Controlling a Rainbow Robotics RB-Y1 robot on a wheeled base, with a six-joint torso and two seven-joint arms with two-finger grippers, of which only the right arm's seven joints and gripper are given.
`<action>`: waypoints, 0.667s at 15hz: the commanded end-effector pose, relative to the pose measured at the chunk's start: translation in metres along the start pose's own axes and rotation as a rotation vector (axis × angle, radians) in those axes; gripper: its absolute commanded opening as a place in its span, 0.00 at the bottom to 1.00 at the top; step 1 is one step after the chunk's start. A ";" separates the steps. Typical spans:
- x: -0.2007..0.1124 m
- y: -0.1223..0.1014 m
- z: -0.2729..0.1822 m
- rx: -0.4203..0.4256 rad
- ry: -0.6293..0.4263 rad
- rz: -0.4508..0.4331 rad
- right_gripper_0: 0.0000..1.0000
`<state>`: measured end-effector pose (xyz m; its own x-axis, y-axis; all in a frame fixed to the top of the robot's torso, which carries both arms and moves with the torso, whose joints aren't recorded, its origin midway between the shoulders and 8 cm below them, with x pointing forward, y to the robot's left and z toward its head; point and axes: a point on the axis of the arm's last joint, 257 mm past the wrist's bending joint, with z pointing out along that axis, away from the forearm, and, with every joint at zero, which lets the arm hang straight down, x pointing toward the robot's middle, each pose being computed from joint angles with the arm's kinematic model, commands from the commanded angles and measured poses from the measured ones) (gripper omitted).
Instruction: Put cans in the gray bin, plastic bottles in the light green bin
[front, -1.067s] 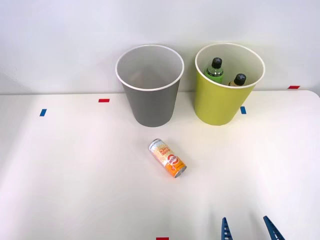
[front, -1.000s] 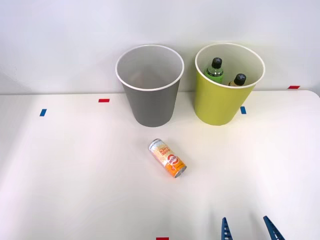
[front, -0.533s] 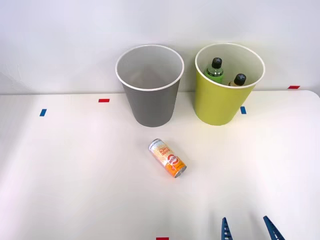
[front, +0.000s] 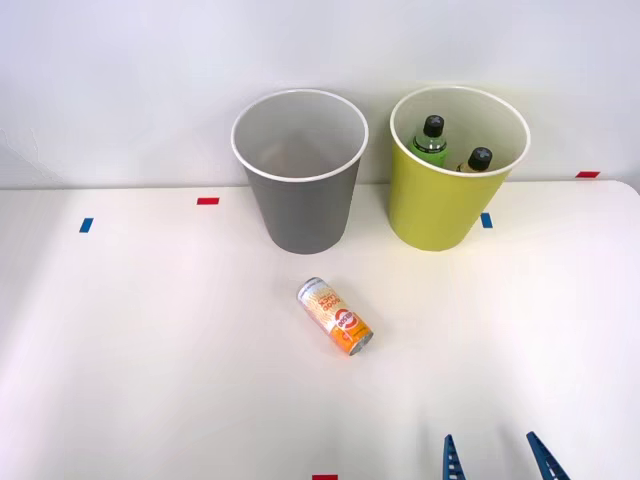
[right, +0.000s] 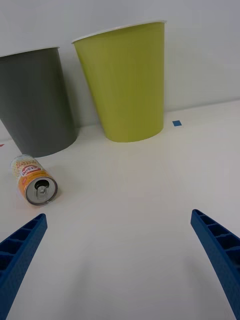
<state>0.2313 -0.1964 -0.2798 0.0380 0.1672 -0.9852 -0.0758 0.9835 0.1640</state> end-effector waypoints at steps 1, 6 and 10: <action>0.000 0.000 0.000 0.000 0.000 0.000 1.00; 0.000 0.000 0.000 0.000 0.000 0.000 1.00; 0.000 0.000 0.000 0.000 0.000 0.000 1.00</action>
<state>0.2313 -0.1964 -0.2798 0.0380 0.1672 -0.9852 -0.0758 0.9835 0.1640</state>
